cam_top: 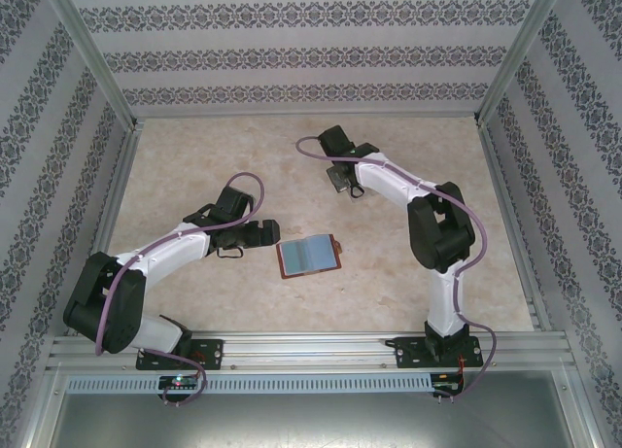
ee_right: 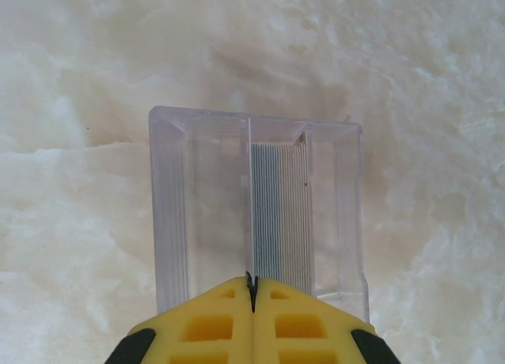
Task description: Put the credit cards into the card holder
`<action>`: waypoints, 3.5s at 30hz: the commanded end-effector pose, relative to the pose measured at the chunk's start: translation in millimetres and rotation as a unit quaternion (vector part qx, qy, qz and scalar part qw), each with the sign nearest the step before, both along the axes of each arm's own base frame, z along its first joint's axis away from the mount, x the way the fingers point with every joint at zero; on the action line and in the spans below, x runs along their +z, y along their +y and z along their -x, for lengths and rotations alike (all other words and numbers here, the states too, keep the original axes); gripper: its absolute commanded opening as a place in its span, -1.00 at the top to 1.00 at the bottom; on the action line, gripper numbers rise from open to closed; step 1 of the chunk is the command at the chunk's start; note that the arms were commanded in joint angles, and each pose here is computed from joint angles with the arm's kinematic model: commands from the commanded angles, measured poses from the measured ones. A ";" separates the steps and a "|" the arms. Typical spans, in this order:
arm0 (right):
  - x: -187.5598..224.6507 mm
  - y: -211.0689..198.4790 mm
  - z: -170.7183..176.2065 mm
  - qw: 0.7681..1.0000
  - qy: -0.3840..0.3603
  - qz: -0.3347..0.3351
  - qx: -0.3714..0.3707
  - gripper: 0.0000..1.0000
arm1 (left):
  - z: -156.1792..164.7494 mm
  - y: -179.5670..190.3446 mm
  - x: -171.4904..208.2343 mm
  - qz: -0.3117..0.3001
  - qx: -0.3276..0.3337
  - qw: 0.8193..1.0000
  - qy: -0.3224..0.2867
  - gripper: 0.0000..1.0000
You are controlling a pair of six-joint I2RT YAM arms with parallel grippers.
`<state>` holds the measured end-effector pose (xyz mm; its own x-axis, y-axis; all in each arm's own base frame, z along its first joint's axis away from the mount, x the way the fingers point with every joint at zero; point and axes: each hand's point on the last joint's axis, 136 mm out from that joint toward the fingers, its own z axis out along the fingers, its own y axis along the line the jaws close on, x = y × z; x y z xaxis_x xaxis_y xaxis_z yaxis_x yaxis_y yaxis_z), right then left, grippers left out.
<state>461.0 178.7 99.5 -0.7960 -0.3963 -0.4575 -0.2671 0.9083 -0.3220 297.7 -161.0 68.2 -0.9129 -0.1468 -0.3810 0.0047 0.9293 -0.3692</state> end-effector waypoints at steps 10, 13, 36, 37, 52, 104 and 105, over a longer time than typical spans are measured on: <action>68.0 23.2 51.9 0.979 -0.013 -0.204 0.003 1.00 | 18.8 -19.3 -1.3 0.056 -0.041 0.997 0.027 -0.93; 62.6 46.8 87.6 0.951 0.033 -0.308 0.017 1.00 | 36.3 -22.4 -10.3 0.078 -0.047 0.994 0.056 -0.93; -32.6 101.8 202.1 0.863 0.127 -0.488 0.010 1.00 | 48.5 -40.1 -23.4 0.085 -0.068 0.990 0.090 -0.59; -34.8 100.4 203.1 0.863 0.130 -0.489 0.008 1.00 | 48.8 -40.9 -23.8 0.084 -0.067 0.990 0.092 -0.59; -49.4 88.4 215.1 0.838 0.141 -0.526 -0.021 1.00 | 47.3 -47.2 -40.2 0.072 -0.058 0.990 0.109 -0.29; -70.5 157.2 213.6 0.764 0.224 -0.605 -0.037 1.00 | 34.3 -48.1 -53.9 0.033 -0.035 0.992 0.115 0.37; -70.3 158.3 215.0 0.764 0.224 -0.604 -0.036 1.00 | 34.2 -48.2 -53.7 0.034 -0.035 0.992 0.113 0.37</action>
